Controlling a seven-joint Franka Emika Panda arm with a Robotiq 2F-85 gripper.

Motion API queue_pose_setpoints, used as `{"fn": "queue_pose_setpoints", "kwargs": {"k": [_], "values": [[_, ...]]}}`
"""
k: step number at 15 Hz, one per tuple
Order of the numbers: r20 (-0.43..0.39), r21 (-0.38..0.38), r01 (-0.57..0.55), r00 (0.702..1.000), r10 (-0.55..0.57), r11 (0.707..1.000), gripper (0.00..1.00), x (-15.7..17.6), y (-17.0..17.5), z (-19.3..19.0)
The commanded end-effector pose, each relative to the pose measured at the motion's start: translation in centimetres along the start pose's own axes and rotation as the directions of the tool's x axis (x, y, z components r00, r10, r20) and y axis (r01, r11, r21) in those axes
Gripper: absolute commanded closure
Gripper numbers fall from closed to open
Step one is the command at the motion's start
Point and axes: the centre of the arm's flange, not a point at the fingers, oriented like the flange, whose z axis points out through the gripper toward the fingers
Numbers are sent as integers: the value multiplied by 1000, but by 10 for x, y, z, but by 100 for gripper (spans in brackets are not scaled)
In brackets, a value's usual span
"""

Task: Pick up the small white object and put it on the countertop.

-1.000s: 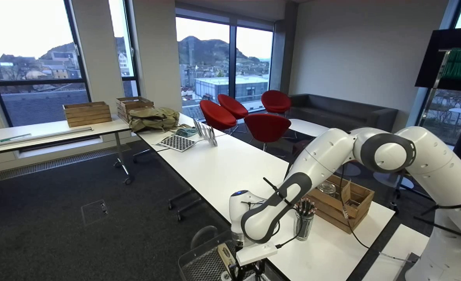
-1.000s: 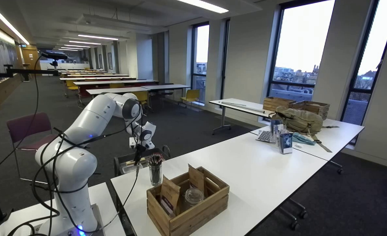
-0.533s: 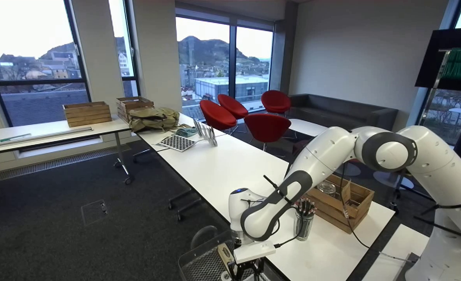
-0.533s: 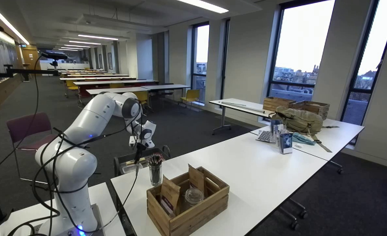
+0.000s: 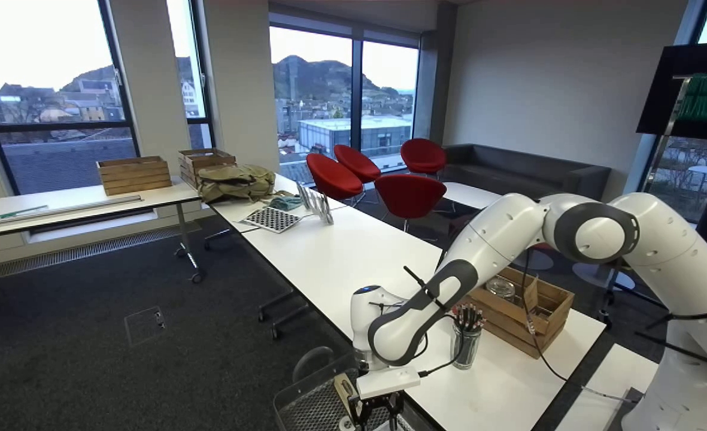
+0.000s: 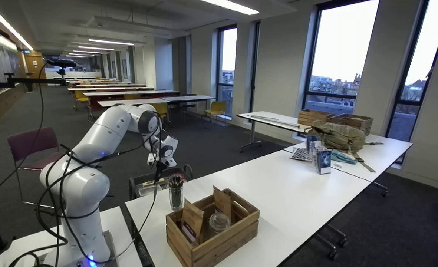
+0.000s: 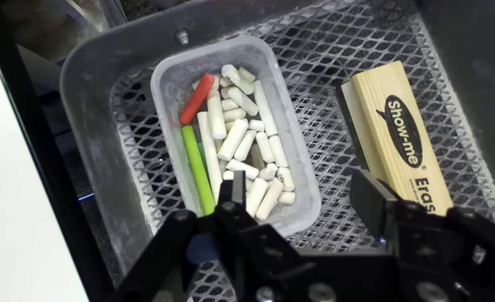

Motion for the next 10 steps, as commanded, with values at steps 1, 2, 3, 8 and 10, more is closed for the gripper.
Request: {"fn": "queue_pose_setpoints", "kwargs": {"k": [1,2,3,8,10], "values": [[3,-21,-16,1000,17,1000,23,10,11,-4],[4,-27,-24,1000,24,999,29,12,14,-2],[4,-34,-28,1000,29,999,32,15,17,0],[8,-47,32,999,-32,998,6,13,21,7],[-5,-32,0,1000,0,999,19,18,15,12]]}}
